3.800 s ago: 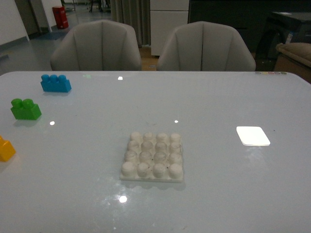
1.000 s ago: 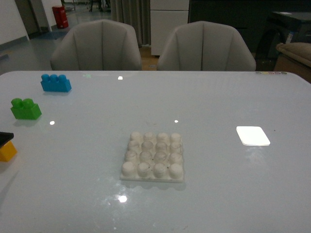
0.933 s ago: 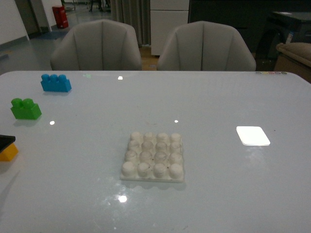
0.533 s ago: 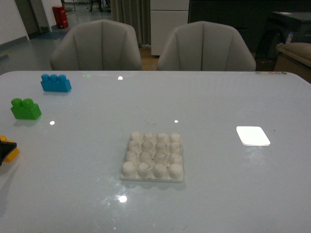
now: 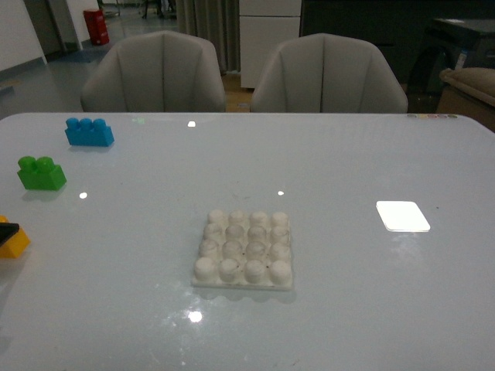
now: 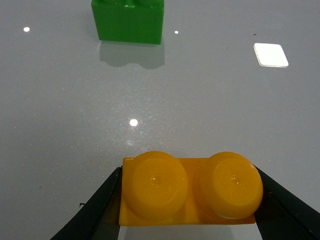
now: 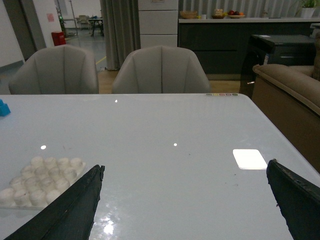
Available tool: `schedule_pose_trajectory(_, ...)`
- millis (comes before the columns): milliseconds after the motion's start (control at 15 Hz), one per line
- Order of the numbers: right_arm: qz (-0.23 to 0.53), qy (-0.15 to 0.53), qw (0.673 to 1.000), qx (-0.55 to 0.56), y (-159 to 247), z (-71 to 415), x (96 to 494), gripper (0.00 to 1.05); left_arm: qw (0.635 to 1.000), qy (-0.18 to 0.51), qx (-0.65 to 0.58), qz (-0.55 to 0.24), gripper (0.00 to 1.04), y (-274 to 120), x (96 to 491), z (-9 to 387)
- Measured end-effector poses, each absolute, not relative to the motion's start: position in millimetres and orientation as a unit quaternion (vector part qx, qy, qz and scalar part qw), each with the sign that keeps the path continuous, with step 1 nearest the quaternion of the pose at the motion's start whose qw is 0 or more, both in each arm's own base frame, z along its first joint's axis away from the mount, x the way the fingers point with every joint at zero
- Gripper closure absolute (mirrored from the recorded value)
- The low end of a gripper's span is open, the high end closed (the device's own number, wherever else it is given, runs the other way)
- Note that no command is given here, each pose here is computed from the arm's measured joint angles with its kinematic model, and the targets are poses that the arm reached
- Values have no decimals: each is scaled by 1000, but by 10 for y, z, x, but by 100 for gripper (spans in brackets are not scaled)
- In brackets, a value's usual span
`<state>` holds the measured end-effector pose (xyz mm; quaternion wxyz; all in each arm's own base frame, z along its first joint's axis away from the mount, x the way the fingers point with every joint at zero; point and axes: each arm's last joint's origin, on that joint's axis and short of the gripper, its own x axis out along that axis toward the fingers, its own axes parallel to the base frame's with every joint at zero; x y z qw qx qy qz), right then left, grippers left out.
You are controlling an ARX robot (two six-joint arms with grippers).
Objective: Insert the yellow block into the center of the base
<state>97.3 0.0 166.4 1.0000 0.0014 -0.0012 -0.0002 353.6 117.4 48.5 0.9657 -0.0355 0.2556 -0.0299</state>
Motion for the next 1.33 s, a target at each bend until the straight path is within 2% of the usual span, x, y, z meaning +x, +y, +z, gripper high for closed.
schedule_pose_trajectory(133, 0, -1, 1000, 1, 0, 1664, 973, 6, 969, 245, -31, -23, 41, 1031, 3511, 647)
schedule_pose_trajectory(267, 0, -1, 1000, 1, 0, 1664, 973, 6, 974, 223, -28, -18, 41, 699, 3437, 908)
schedule_pose_trajectory(467, 0, -1, 1000, 1, 0, 1664, 973, 6, 977, 207, -38, -44, 41, -50, 3326, 1149)
schedule_pose_trajectory(867, 0, -1, 1000, 1, 0, 1664, 973, 6, 965, 233, -72, -96, 41, -1552, 3236, 1073)
schedule_pose_trajectory(1133, 0, -1, 1000, 1, 0, 1664, 973, 6, 965, 248, -72, -56, 41, -1795, 3284, 894)
schedule_pose_trajectory(1333, 0, -1, 1000, 1, 0, 1664, 973, 6, 962, 255, -79, -58, 41, -1956, 3186, 793)
